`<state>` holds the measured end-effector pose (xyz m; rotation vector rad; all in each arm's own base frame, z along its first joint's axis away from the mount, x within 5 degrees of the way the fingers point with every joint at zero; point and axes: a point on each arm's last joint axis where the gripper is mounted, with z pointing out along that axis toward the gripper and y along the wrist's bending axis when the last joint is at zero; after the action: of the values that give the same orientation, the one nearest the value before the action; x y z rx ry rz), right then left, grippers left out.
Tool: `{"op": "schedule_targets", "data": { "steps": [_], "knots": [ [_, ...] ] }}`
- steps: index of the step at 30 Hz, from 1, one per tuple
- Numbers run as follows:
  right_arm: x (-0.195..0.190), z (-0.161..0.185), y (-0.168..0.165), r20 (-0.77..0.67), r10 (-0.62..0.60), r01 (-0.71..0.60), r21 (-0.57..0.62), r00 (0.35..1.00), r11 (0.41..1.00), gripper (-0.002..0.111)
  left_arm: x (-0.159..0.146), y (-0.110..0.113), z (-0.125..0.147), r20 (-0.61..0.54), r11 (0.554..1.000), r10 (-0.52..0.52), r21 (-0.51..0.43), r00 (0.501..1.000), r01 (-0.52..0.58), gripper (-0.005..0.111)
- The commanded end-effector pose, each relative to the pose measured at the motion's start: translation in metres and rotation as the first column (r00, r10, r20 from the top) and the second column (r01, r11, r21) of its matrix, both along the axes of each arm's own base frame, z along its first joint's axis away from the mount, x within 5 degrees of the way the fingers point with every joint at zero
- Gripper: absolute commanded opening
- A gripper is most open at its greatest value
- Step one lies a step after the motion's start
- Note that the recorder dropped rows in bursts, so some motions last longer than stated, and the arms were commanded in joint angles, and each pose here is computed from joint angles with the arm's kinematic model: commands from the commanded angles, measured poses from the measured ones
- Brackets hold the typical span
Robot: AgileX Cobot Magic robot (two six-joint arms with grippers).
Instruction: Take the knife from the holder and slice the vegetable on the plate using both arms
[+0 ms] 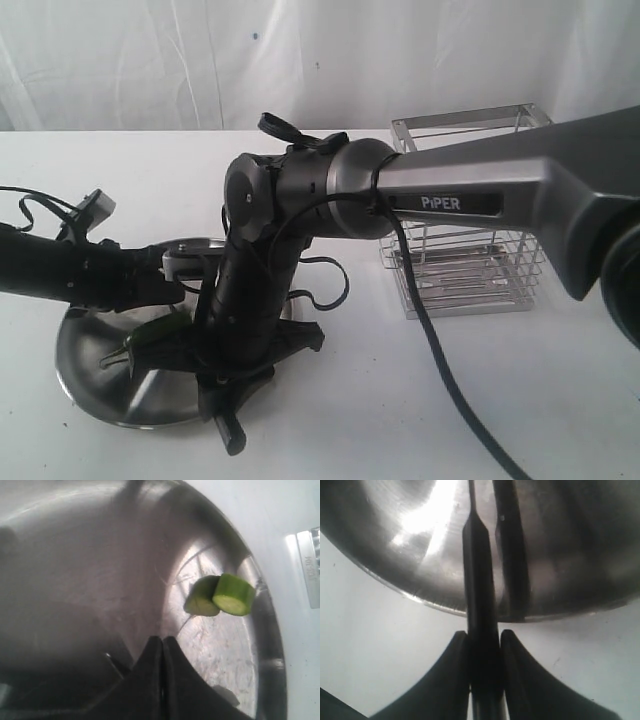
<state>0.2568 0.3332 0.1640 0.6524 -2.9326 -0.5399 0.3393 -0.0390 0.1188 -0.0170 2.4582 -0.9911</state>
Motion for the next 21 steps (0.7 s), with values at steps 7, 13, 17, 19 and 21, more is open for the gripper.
{"op": "schedule_targets", "data": {
  "steps": [7, 13, 17, 19, 21],
  "knots": [
    [0.0038, 0.0003, -0.0021, 0.028, -0.013, 0.013, -0.004, 1.0, 1.0, 0.0, -0.0036, -0.0034, 0.0133, 0.025, 0.993, -0.117, 0.016, 0.993, 0.116, 0.0],
    [0.0039, 0.0003, -0.0021, 0.029, -0.013, 0.013, -0.003, 0.999, 1.0, 0.0, -0.0026, 0.0001, 0.0103, 0.023, 0.992, -0.106, 0.069, 0.994, 0.104, 0.0],
    [0.0039, 0.0003, -0.0021, 0.029, -0.013, 0.013, -0.003, 0.999, 1.0, 0.0, -0.0013, 0.0022, 0.0068, 0.018, 0.992, -0.088, 0.093, 0.996, 0.086, 0.0],
    [0.0038, 0.0003, -0.0022, 0.027, -0.012, 0.012, -0.005, 1.0, 1.0, 0.0, -0.0013, 0.0021, 0.0061, 0.016, 0.992, -0.089, 0.091, 0.996, 0.087, 0.0],
    [0.0036, 0.0003, -0.0023, 0.026, -0.01, 0.01, -0.006, 1.0, 1.0, 0.0, -0.002, 0.0006, 0.0071, 0.015, 0.993, -0.098, 0.071, 0.995, 0.096, 0.0]
  ]
}}
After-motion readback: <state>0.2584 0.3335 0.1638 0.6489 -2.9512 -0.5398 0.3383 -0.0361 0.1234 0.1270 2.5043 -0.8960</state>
